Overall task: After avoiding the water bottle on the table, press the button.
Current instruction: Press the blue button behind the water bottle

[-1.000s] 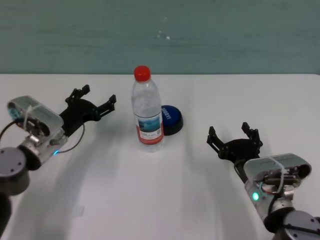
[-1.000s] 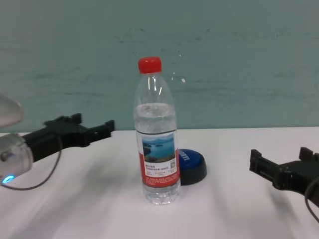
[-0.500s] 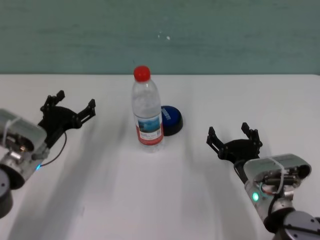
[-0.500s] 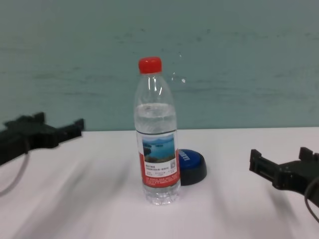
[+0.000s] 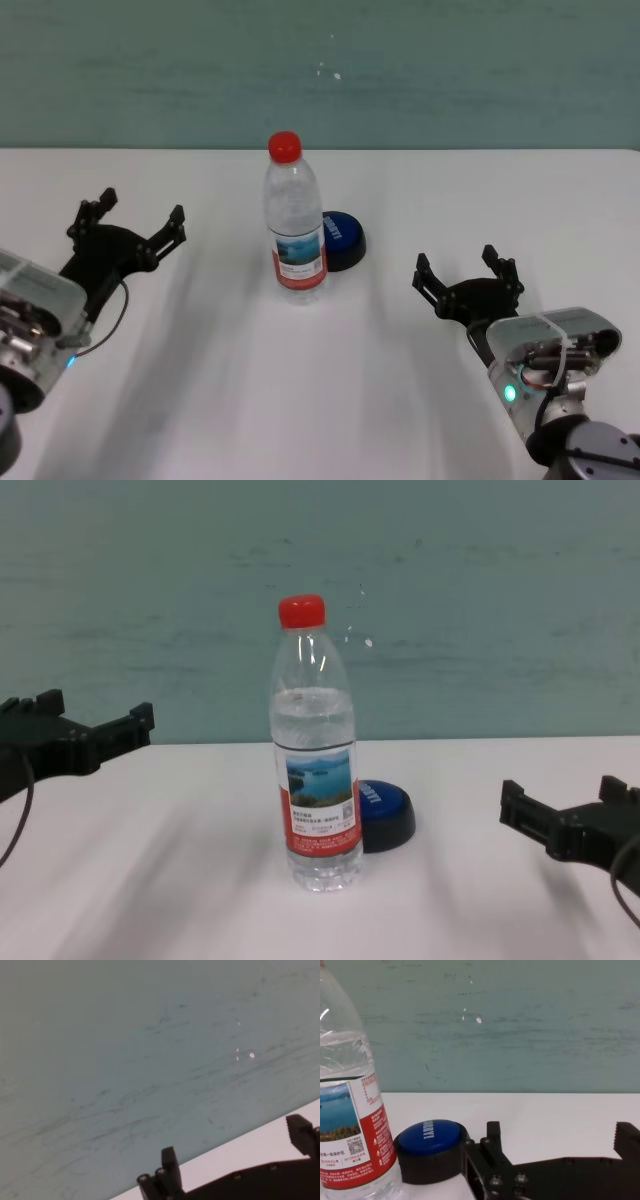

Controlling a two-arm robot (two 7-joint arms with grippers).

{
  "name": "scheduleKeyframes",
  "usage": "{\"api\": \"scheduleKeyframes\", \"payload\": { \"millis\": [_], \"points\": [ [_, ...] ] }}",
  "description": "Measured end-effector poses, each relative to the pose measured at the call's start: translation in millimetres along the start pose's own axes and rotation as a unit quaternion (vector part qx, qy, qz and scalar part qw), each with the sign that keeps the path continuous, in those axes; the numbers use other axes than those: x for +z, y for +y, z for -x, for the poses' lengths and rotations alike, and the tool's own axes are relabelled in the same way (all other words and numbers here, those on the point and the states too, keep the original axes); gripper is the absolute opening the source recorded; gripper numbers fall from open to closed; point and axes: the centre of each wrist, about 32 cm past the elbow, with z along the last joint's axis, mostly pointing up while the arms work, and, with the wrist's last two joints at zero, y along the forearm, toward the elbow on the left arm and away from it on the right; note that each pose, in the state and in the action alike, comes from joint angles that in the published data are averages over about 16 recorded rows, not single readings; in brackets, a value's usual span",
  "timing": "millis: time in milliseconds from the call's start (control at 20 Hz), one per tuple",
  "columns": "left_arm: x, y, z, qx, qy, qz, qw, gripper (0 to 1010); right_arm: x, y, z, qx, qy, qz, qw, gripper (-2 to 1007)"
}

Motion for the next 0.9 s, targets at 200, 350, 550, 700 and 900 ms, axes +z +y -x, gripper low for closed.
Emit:
{"api": "scheduleKeyframes", "payload": {
  "millis": [200, 350, 550, 700, 900],
  "points": [
    [3.9, 8.8, 9.5, -0.003, 0.004, 0.005, 1.0, 1000, 0.0, 0.0, 0.0, 0.0, 0.0, 0.0, 1.0, 1004],
    [5.5, 13.4, 16.4, -0.01, 0.008, 0.007, 0.9999, 1000, 0.0, 0.0, 0.0, 0.0, 0.0, 0.0, 1.0, 1004],
    [7.2, 17.6, 25.7, -0.024, 0.013, 0.01, 0.9996, 1000, 0.0, 0.0, 0.0, 0.0, 0.0, 0.0, 1.0, 1004],
    [7.7, 19.3, 32.5, -0.036, 0.016, 0.011, 0.9991, 1000, 0.0, 0.0, 0.0, 0.0, 0.0, 0.0, 1.0, 1004],
    [7.4, 20.3, 41.2, -0.053, 0.02, 0.012, 0.9983, 1000, 0.0, 0.0, 0.0, 0.0, 0.0, 0.0, 1.0, 1004]
  ]
}}
